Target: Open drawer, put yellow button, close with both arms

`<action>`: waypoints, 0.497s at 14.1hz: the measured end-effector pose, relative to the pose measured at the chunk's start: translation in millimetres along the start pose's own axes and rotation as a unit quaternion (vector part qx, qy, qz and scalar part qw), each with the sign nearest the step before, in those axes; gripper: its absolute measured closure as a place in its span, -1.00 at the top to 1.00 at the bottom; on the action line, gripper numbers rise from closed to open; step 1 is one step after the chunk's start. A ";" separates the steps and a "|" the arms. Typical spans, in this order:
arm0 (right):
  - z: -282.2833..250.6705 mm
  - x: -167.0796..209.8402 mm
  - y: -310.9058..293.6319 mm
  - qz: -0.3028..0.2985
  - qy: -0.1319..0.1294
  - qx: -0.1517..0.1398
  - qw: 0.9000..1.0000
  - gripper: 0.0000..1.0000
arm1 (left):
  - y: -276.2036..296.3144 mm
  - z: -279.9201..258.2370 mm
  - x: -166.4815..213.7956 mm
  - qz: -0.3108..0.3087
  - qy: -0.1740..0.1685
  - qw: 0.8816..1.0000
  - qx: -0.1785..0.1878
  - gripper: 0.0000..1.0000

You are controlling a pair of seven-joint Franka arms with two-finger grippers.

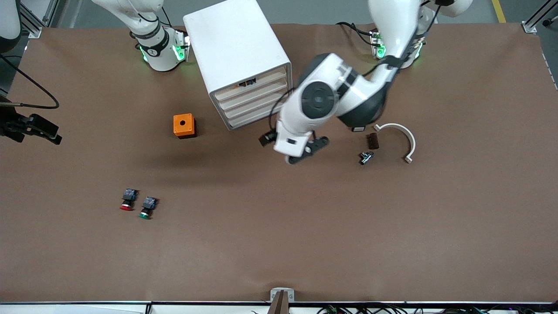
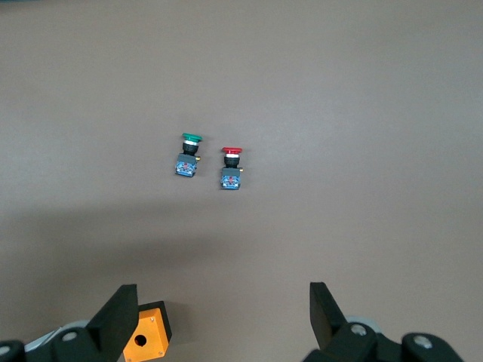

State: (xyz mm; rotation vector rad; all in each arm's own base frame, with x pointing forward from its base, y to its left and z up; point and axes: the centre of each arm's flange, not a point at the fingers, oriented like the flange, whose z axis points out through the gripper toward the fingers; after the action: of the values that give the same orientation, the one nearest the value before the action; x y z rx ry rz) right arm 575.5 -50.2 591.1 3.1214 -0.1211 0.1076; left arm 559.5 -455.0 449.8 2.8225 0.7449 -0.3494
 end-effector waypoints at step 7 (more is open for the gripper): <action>-8.1 -2.1 -1.2 -0.004 0.007 -0.001 1.000 1.00 | -116.9 -119.0 62.0 0.163 0.001 0.978 0.131 0.99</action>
State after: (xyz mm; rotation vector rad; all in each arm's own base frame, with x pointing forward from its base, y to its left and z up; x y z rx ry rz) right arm 573.0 -48.6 599.0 3.1190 -0.1069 0.1295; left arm 573.7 -297.0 530.3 3.1214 0.2388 -0.4141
